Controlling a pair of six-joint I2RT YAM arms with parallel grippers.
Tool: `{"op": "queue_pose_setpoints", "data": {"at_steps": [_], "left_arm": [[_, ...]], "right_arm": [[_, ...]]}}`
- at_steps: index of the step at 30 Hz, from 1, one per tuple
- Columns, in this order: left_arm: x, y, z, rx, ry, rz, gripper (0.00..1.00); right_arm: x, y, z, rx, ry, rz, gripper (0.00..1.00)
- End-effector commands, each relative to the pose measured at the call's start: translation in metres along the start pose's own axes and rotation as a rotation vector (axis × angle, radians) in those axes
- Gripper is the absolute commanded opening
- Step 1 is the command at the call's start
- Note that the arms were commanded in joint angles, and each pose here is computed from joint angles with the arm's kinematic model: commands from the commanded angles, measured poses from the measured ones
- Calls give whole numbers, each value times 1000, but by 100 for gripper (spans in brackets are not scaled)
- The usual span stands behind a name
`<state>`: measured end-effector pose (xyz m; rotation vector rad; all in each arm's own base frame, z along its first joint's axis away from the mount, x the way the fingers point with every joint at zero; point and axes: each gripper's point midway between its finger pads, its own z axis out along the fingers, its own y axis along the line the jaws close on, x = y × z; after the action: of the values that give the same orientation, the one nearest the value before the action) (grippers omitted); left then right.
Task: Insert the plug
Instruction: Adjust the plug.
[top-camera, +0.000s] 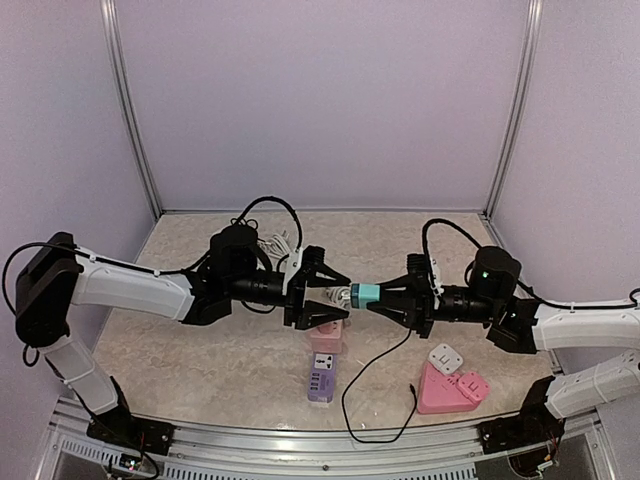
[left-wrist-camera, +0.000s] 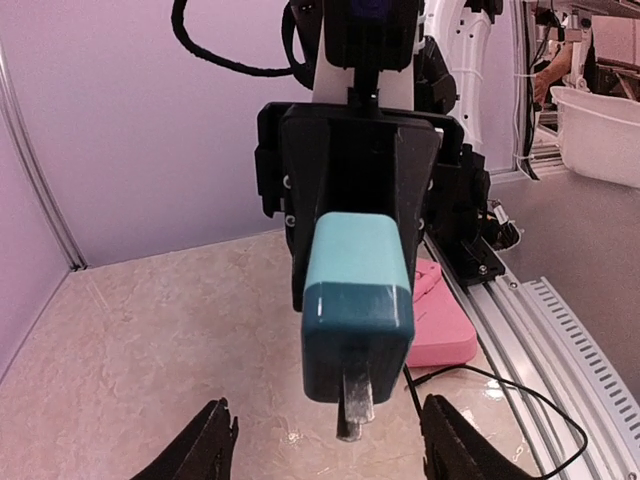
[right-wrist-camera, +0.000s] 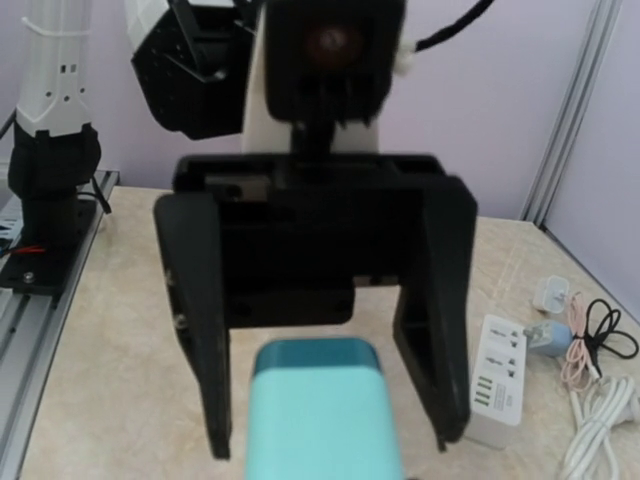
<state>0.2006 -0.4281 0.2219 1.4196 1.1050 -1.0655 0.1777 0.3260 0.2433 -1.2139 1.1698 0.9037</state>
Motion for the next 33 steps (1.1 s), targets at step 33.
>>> {"op": "queue_pose_setpoints", "data": {"at_steps": [33], "left_arm": [[-16,-11,21,62,-61,-39,24]], "right_arm": [[-13,-3,10,-6,-53,-24,0]]}}
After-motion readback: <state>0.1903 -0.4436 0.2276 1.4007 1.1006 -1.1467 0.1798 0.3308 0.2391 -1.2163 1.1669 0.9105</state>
